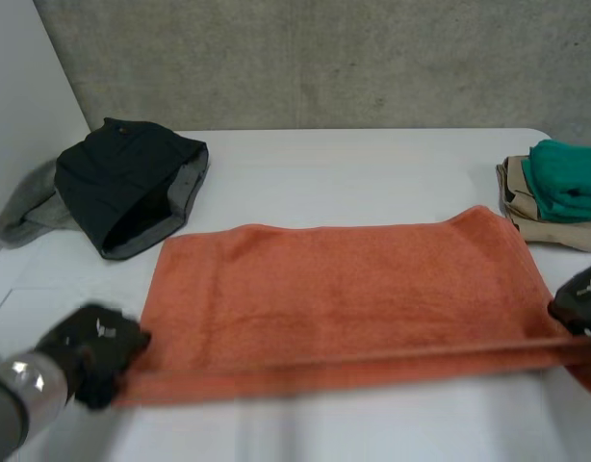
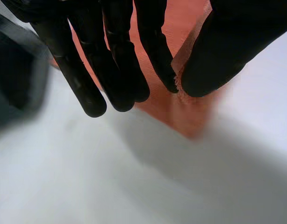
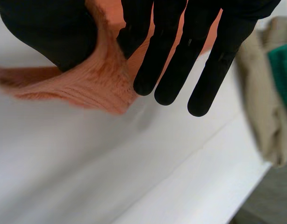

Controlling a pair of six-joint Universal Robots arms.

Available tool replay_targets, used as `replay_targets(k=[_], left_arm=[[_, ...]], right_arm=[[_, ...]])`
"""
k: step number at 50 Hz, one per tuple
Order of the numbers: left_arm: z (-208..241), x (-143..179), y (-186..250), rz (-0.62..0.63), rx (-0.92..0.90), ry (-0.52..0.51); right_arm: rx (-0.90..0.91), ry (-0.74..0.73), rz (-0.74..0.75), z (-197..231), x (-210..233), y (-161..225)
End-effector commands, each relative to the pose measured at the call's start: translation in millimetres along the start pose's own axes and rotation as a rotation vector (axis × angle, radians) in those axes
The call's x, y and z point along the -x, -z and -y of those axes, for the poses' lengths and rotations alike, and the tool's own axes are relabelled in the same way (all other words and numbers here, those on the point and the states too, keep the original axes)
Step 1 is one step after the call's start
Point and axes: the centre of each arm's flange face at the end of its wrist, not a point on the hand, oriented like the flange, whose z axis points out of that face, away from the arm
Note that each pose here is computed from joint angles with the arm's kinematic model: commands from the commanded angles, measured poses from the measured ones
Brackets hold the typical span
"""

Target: Fold the laundry.

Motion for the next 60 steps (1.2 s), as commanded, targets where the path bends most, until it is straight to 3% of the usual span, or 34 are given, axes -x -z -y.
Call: replay_targets(k=[1,9,20,24,26,29,31,35,38,41,45,60], left_arm=[[42,35,-58,0.209,-0.253,-0.038],[71,47,-120,0.320,-0.370,-0.029],[81,63,-184,0.438,-0.364,-0.008],[99,79,-190,0.501,-0.441,-0.004],[125,100,-184,0.599,-0.560,0.002],[155,125,-171,0.720,-0.721,0.022],[189,154,-138,0.845,-0.922,0.079],[224,196,-68,0.955,-1.232,0.213],[223,203,-57,0.939,-1.240,0.244],[213,198,-66,0.893,-1.166,0.251],[188,170,-88,0.782,-1.013,0.264],[93,84,-98,0.514,-0.673,0.255]], right_arm=[[-0.163,-0.074,-0.196,19,-36,-41],[-0.412,-0.060,-0.362,60,-53,-89],[-0.509,-0.008,-0.441,89,-56,-157],[-0.550,0.005,-0.512,102,-74,-162],[-0.591,0.005,-0.581,115,-93,-155],[-0.712,-0.037,-0.822,153,-151,-116],[-0.845,-0.141,-0.973,177,-186,-77],[-1.031,-0.314,-1.052,190,-220,-21],[-1.077,-0.367,-1.023,191,-224,-5],[-1.023,-0.390,-0.927,184,-209,-16],[-0.936,-0.400,-0.795,172,-182,-37],[-0.673,-0.361,-0.349,124,-77,-71]])
